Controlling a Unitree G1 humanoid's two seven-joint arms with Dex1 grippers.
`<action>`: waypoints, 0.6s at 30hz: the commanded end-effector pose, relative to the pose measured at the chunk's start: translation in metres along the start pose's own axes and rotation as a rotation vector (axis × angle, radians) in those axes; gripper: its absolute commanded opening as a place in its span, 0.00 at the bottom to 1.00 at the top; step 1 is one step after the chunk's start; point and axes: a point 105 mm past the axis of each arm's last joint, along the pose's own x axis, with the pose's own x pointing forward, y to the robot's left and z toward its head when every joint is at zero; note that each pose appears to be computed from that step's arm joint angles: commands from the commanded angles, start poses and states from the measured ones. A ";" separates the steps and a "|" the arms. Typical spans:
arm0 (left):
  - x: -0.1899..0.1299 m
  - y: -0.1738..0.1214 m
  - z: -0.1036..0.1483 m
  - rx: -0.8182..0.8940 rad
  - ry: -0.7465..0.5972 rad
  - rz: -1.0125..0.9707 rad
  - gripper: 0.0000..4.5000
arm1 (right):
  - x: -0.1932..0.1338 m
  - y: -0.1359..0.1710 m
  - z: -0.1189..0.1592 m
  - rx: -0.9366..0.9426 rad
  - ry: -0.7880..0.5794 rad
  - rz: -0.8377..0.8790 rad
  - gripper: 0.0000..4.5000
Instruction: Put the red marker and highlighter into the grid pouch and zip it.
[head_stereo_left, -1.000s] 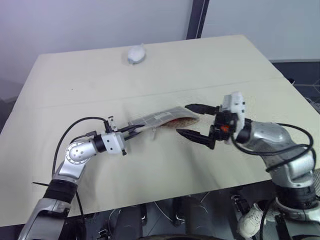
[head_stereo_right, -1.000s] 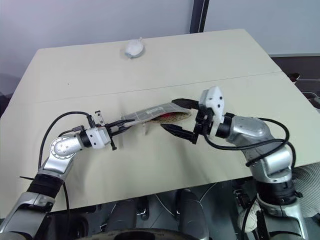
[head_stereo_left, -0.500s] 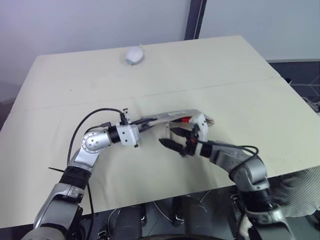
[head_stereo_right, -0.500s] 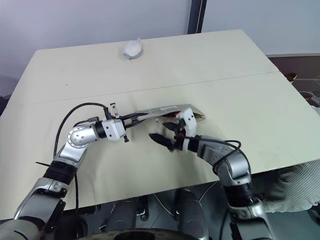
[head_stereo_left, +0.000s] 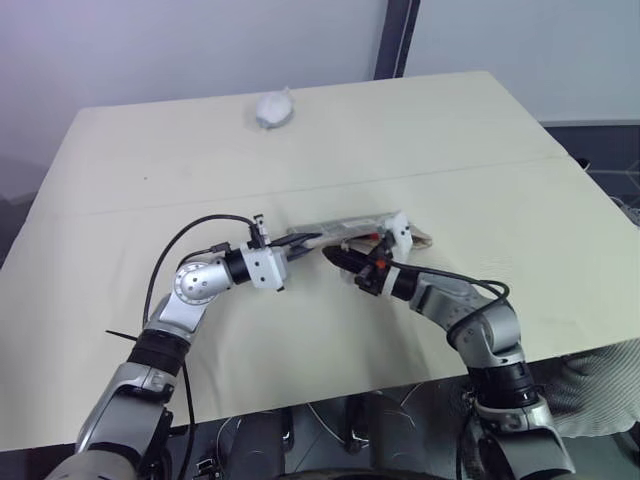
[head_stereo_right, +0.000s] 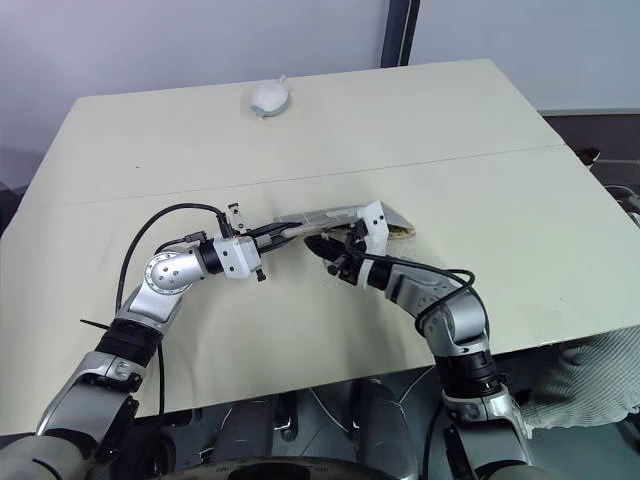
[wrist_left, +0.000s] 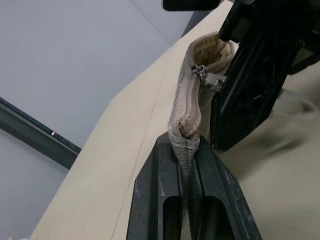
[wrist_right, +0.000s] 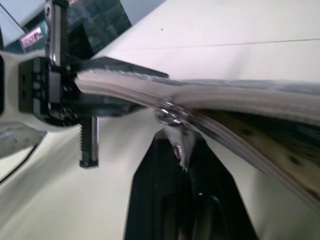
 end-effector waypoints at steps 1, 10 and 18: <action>-0.011 0.012 -0.003 0.002 0.024 0.049 0.00 | -0.038 -0.031 0.007 -0.078 0.026 -0.105 0.00; -0.033 0.012 -0.018 -0.046 0.096 0.062 0.00 | -0.123 -0.091 0.007 -0.207 0.168 -0.335 0.00; -0.030 0.013 -0.018 -0.213 0.070 0.081 0.56 | -0.106 -0.080 0.008 -0.244 0.140 -0.295 0.55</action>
